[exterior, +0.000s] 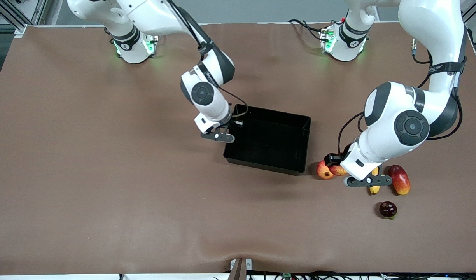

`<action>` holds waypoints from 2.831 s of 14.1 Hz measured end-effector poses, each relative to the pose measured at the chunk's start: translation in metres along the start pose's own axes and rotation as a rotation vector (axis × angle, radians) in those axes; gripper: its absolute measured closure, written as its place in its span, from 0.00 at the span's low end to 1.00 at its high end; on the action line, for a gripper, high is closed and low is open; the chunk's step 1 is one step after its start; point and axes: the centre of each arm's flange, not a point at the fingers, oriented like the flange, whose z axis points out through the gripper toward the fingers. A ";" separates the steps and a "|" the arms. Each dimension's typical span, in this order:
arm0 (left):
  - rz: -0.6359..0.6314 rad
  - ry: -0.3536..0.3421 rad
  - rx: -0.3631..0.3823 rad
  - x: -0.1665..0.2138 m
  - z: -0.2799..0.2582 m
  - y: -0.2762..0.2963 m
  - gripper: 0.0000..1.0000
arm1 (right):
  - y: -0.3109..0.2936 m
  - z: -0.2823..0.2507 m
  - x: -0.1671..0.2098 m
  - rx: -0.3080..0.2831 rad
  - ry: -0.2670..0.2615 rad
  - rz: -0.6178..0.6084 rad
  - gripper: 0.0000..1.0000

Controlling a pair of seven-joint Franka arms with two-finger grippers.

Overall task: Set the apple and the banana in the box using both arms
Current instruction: 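Drag the black box toward the fruit with the right gripper, then lower the apple into the box while the right gripper releases and withdraws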

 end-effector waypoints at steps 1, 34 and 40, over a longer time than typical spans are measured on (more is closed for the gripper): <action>-0.008 0.000 0.000 0.000 0.000 0.001 0.27 | 0.000 -0.001 0.002 0.002 0.002 0.005 0.89; -0.126 -0.042 0.054 -0.144 0.205 0.123 0.27 | 0.404 -0.377 0.178 -0.107 0.049 -0.201 0.00; -0.140 -0.033 0.050 -0.143 0.210 0.127 0.10 | 0.413 -0.436 0.135 -0.150 0.068 -0.205 0.00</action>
